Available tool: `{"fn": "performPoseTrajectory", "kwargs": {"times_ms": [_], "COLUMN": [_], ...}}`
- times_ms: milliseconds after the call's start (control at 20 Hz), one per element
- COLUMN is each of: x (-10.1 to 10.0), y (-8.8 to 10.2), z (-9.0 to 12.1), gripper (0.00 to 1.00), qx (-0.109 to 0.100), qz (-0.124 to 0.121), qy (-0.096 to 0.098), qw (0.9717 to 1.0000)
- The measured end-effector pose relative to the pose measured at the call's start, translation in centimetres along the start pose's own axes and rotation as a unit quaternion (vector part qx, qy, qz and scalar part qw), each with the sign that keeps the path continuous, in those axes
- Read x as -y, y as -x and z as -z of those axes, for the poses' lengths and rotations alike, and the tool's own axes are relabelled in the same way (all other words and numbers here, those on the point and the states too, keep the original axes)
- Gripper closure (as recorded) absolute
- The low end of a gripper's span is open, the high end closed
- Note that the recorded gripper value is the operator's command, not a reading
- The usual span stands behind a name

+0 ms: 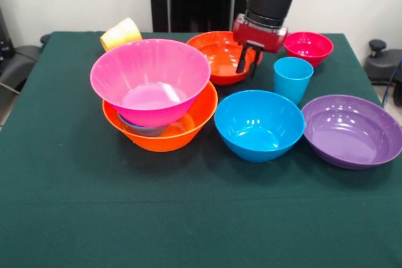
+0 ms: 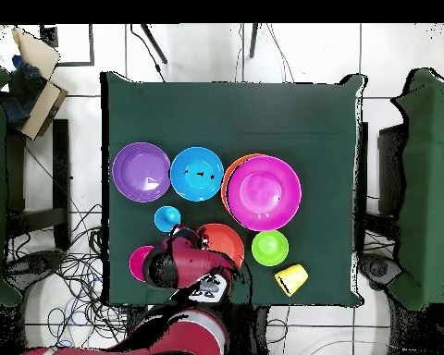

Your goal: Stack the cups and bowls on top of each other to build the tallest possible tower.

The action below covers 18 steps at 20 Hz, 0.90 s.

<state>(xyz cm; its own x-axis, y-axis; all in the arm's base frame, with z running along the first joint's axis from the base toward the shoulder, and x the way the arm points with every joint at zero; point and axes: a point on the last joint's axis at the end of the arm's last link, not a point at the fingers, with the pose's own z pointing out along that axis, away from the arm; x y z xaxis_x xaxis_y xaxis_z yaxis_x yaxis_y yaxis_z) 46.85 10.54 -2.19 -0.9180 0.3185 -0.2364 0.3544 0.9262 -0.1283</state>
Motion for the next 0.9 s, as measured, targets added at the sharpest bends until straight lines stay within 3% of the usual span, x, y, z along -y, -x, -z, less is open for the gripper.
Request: {"fn": "performPoseTrajectory", "kwargs": {"times_ms": [900], "x": [2.2], "y": [0.8], "z": [-0.4], "gripper": [1.0], "qx": [-0.002], "qz": [-0.004], "qy": [-0.002], "qw": [1.0]}}
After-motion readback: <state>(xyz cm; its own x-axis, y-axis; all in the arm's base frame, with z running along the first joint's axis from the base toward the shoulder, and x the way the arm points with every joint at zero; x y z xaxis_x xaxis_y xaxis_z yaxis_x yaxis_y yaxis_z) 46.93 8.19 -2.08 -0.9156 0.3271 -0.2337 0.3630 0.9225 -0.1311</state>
